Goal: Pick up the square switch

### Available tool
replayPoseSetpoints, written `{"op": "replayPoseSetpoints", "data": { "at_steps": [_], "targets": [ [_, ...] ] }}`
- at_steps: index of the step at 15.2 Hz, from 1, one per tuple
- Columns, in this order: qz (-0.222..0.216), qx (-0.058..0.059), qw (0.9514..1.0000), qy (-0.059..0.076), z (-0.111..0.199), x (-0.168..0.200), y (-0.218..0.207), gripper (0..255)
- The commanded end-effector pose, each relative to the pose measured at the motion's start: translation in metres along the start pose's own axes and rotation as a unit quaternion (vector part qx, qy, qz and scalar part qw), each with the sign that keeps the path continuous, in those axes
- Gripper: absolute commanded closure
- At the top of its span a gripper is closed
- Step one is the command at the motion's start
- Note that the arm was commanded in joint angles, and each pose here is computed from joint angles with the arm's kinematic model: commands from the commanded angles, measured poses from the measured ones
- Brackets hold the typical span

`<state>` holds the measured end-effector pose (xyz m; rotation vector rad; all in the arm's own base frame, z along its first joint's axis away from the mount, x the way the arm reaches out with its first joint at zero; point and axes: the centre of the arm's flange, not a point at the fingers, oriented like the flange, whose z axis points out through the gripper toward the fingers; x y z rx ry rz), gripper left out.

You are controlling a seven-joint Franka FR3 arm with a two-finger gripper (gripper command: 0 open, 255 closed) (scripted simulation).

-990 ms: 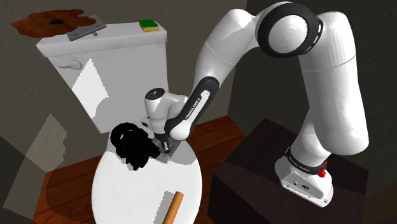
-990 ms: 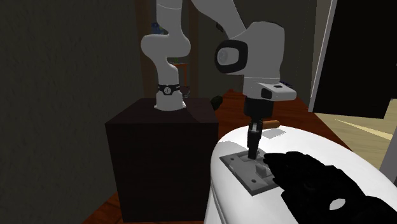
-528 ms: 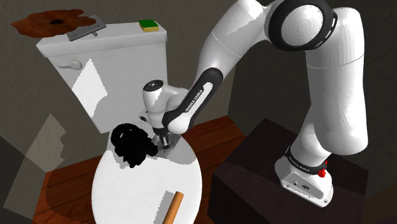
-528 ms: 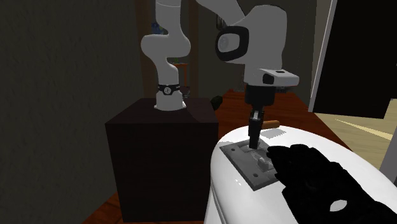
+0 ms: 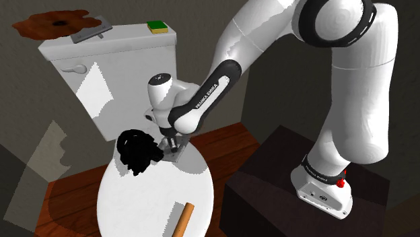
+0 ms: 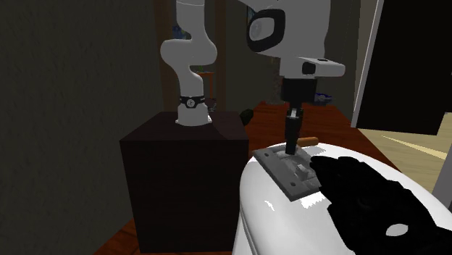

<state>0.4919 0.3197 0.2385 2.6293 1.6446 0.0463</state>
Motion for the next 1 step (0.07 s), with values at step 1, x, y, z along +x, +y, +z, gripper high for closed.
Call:
{"op": "replayPoseSetpoints", "data": {
  "at_steps": [1],
  "targets": [
    [0.0,0.0,1.0,0.0,-0.004,-0.0004,0.0006,255]
  ]
}}
